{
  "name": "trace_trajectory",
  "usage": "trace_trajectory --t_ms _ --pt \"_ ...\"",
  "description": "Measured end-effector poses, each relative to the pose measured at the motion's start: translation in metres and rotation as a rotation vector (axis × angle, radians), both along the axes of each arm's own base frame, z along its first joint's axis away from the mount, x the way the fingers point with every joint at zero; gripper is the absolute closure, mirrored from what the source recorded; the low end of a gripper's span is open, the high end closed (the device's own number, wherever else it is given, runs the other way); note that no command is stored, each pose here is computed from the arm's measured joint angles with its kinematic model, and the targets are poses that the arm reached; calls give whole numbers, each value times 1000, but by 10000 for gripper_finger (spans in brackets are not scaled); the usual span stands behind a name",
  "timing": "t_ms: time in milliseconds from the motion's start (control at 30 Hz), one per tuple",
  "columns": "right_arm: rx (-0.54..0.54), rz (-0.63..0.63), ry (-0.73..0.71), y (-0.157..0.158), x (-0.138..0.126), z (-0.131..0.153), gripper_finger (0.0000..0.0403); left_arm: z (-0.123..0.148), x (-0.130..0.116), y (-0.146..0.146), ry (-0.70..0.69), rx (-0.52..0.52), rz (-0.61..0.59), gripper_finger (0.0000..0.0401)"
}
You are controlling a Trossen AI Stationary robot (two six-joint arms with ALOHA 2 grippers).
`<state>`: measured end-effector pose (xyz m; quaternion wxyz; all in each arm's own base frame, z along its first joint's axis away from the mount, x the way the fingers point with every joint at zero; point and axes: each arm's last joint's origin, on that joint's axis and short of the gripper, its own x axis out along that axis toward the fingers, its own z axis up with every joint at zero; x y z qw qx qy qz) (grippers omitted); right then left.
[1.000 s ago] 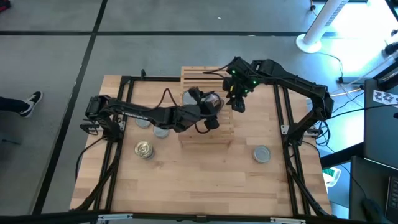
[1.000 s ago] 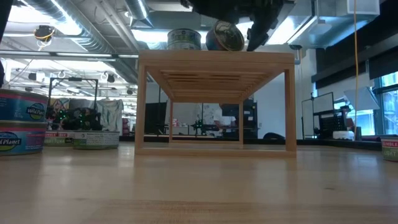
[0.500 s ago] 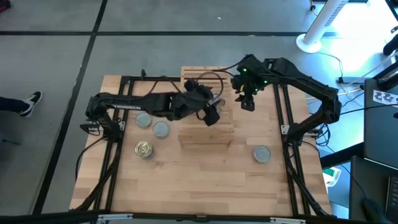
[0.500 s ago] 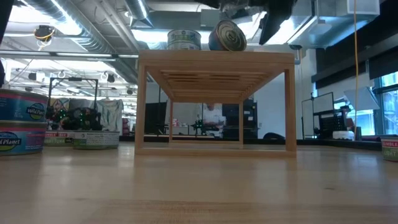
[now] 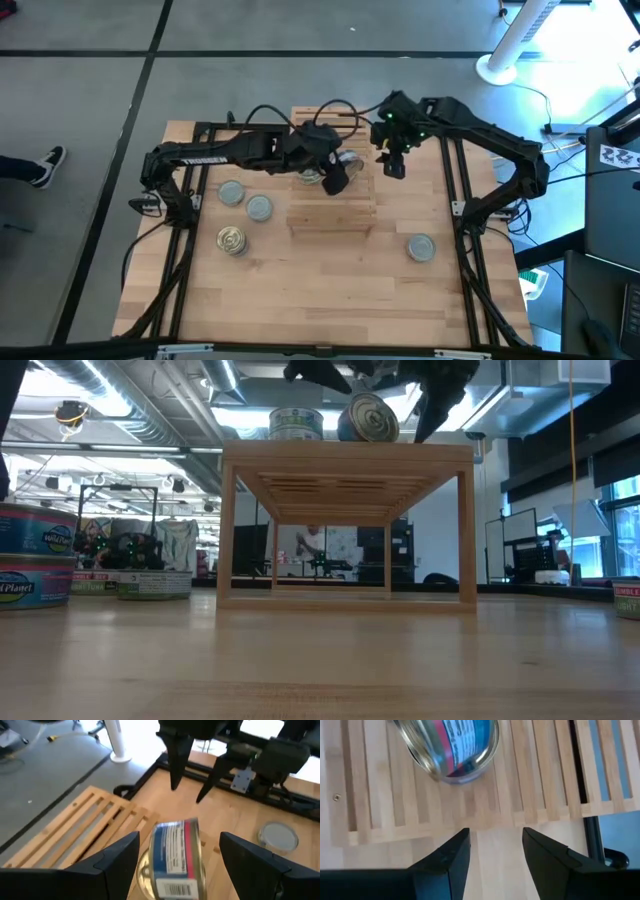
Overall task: Stack canned seafood by type on shelf
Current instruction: Stack the blue tuna can on top of the blue tuna can on the shelf
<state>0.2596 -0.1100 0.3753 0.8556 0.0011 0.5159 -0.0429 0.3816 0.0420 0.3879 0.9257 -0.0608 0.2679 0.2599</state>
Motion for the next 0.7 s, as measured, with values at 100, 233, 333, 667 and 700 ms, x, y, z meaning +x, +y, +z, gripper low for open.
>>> trace_trajectory --t_ms 100,233,333,667,700 --pt "-4 5 17 0 0 -5 221 -3 -2 5 24 -47 -5 129" --pt "-5 13 21 0 1 -7 221 -5 -3 10 21 -96 4 129" --pt "-7 13 17 -1 1 -7 221 -5 -4 11 21 -98 9 129" --pt "-6 14 17 0 1 -7 221 -10 -1 11 37 -132 -8 130" --pt "-6 14 17 0 1 -7 221 -10 -1 11 36 -132 -8 130"
